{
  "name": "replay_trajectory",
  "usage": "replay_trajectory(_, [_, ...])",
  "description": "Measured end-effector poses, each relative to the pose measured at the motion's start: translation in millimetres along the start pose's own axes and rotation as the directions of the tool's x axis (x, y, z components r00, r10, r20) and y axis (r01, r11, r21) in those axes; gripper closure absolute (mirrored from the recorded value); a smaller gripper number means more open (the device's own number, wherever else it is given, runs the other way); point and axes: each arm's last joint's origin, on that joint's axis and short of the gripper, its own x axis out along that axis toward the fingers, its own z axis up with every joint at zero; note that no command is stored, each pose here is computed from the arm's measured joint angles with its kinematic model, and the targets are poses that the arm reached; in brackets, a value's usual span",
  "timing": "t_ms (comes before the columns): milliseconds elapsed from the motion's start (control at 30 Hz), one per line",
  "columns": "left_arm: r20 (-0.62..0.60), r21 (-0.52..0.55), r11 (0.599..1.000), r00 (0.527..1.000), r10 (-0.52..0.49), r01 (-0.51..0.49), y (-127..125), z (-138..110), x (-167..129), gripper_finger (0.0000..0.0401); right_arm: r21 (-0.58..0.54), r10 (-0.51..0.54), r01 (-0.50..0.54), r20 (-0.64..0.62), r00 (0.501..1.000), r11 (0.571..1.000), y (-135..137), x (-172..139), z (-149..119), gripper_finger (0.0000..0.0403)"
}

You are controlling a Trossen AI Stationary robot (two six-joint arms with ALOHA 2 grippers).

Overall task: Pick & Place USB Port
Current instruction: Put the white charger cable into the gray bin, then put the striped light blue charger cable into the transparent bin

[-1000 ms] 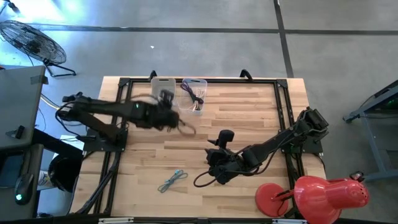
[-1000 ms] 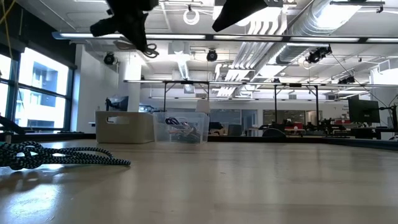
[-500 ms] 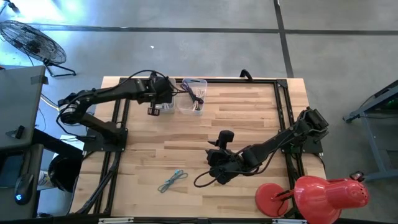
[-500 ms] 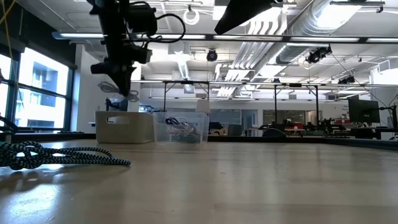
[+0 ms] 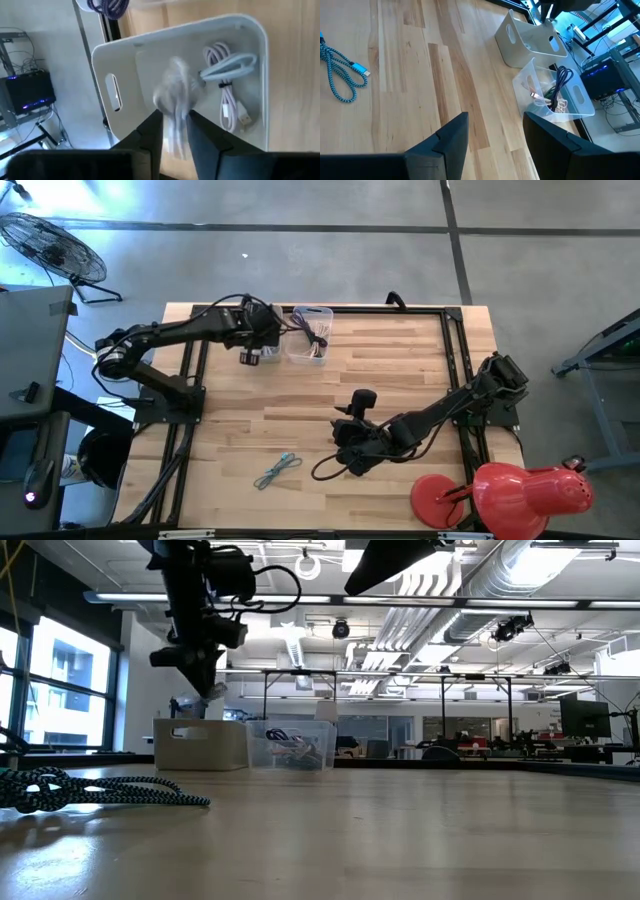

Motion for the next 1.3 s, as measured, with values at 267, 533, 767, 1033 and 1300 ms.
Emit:
replay_trajectory(267, [0.022,0.055,0.998,1.0,0.017,-0.018,-10.1,10.4,-5.2,0.0283,0.017,0.001,-0.001,0.0,1.0,1.0,0.0,0.0,0.0,0.0222])
replay_trajectory(533, [-0.018,0.048,0.997,0.998,0.055,-0.054,-11.0,9.4,-6.1,0.026,0.025,0.009,-0.009,-0.003,1.0,1.0,0.3,0.0,-0.1,0.0222])
replay_trajectory(767, [0.012,0.013,0.994,0.994,-0.109,0.109,-19.1,6.2,-6.6,0.0256,0.024,0.014,-0.014,-0.005,1.0,1.0,0.4,0.0,-0.3,0.0222])
replay_trajectory(1033, [0.046,0.127,0.874,0.878,-0.477,0.468,-64.2,12.5,-30.0,0.0256,0.02,0.014,-0.013,-0.005,1.0,1.0,0.4,0.0,-0.2,0.0222])
replay_trajectory(1300, [0.066,0.208,0.781,0.788,-0.612,0.589,-129.6,28.4,-74.7,0.0256,0.018,0.008,-0.008,-0.003,1.0,1.0,0.2,0.0,-0.1,0.0222])
